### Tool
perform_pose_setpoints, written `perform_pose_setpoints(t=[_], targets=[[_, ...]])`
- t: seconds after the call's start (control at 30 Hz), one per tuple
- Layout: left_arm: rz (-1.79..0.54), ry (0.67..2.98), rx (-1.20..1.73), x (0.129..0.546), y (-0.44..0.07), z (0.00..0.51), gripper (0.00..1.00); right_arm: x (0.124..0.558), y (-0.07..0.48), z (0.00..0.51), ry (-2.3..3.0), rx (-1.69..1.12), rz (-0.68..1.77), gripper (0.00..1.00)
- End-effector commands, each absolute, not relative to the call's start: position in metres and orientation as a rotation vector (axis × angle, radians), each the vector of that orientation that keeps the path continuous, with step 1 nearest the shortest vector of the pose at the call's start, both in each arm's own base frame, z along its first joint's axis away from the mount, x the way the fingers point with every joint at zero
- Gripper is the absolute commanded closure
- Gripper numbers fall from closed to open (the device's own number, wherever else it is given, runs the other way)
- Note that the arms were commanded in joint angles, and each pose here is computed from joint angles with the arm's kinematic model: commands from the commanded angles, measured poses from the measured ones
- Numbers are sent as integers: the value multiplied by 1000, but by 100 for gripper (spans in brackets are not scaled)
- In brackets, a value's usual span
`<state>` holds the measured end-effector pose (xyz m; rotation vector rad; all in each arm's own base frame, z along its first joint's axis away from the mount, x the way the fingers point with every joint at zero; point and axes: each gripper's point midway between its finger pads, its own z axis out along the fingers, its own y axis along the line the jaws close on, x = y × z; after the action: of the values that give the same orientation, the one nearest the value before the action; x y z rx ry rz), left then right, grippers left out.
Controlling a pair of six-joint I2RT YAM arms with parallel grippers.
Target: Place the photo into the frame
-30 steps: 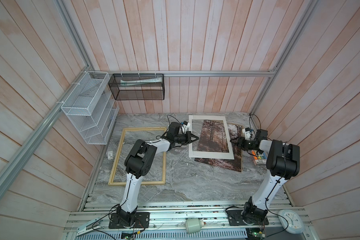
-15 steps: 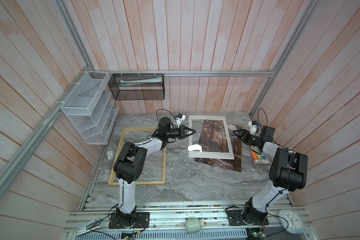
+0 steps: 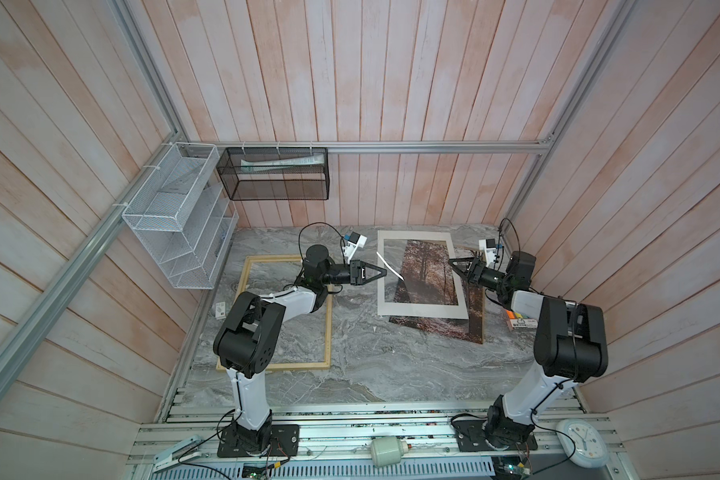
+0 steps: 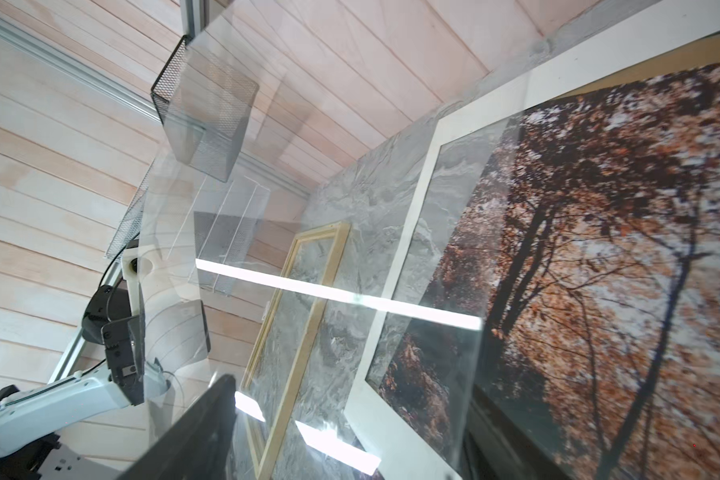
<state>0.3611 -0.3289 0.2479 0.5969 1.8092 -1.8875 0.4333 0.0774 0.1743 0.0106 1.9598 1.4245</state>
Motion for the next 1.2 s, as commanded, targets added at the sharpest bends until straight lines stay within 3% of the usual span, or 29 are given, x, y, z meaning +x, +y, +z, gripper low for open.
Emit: perform_pose_setpoints(t=[0.0,0.27,1.17], targets=[[-1847,1660,723,348,-324,280,100,421,91,198,1884,-92,1493,20],[-1833,1675,744,344,-316,266,100,396,104,220,1797,-156,1613,30],[-1719,1731,830,364,-274,233,100,351,133,236,1822,-332,1641,58]])
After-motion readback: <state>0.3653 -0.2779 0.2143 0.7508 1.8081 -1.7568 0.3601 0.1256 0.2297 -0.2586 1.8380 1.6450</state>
